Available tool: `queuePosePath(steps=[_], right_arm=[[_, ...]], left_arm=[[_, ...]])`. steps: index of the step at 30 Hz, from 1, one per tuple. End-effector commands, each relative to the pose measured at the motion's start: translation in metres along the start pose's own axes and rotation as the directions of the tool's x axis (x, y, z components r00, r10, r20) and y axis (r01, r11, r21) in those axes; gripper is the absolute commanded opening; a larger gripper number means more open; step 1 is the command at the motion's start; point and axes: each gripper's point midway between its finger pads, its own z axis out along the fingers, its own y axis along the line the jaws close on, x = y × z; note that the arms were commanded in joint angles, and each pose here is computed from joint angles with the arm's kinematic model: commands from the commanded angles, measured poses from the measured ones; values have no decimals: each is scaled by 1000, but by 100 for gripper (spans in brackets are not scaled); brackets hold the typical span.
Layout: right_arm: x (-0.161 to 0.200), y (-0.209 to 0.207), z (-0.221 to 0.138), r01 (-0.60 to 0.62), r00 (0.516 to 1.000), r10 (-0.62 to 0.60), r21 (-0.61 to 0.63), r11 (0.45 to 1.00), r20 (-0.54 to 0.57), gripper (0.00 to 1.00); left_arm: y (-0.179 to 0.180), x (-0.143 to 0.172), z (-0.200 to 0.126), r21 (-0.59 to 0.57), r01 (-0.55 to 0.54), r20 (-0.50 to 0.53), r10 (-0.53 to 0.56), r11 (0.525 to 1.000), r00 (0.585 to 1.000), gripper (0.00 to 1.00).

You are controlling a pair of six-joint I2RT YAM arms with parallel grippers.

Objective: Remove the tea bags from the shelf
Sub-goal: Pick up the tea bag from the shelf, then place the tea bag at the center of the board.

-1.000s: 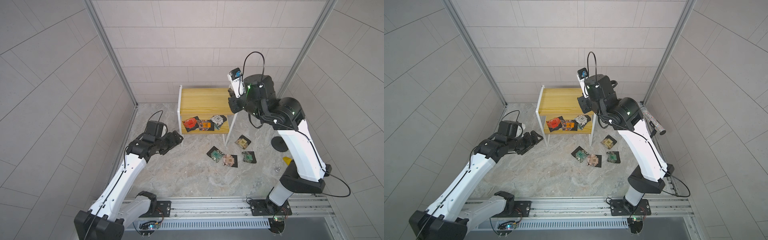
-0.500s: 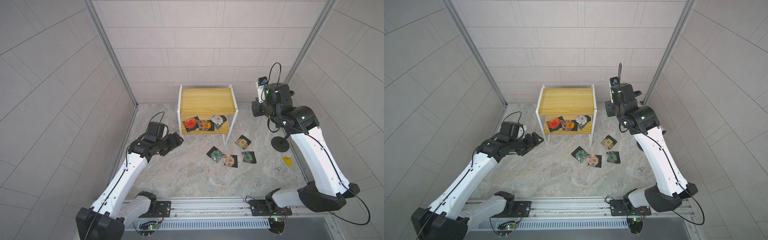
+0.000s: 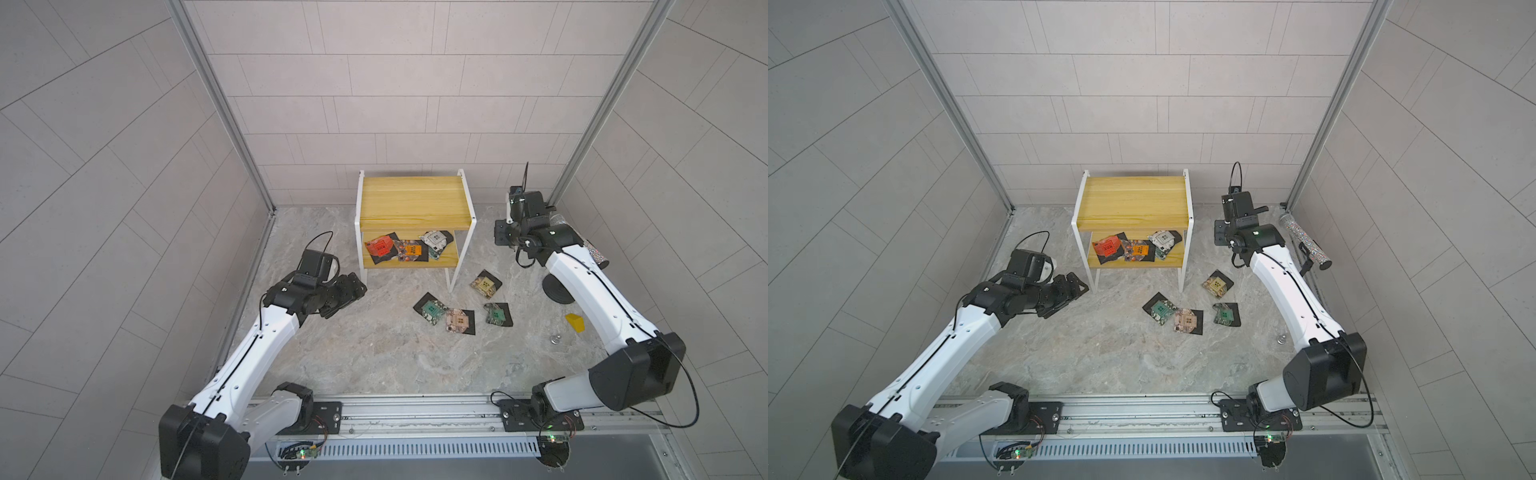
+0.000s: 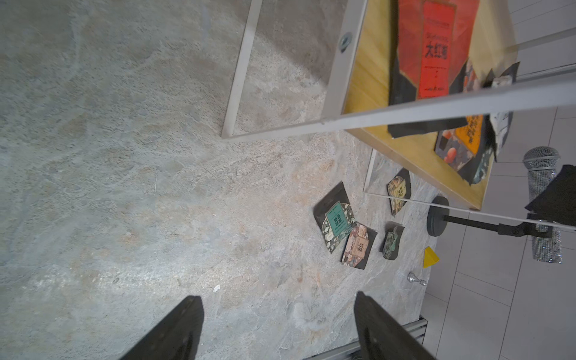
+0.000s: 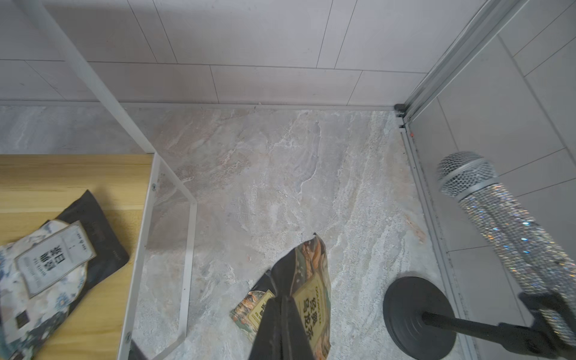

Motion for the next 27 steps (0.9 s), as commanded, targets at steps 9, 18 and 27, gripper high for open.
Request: queuePosePath(steps=[9, 18, 27], right_arm=[[16, -2, 104, -42, 998, 46, 93, 995, -35, 0], [46, -5, 175, -59, 986, 73, 99, 993, -149, 0], [66, 16, 213, -63, 971, 67, 26, 998, -229, 1]], left_arm=[[12, -3, -1, -57, -53, 16, 54, 997, 998, 84], [16, -6, -2, -90, -56, 28, 58, 994, 998, 84], [21, -5, 0, -116, -47, 20, 49, 992, 999, 84]])
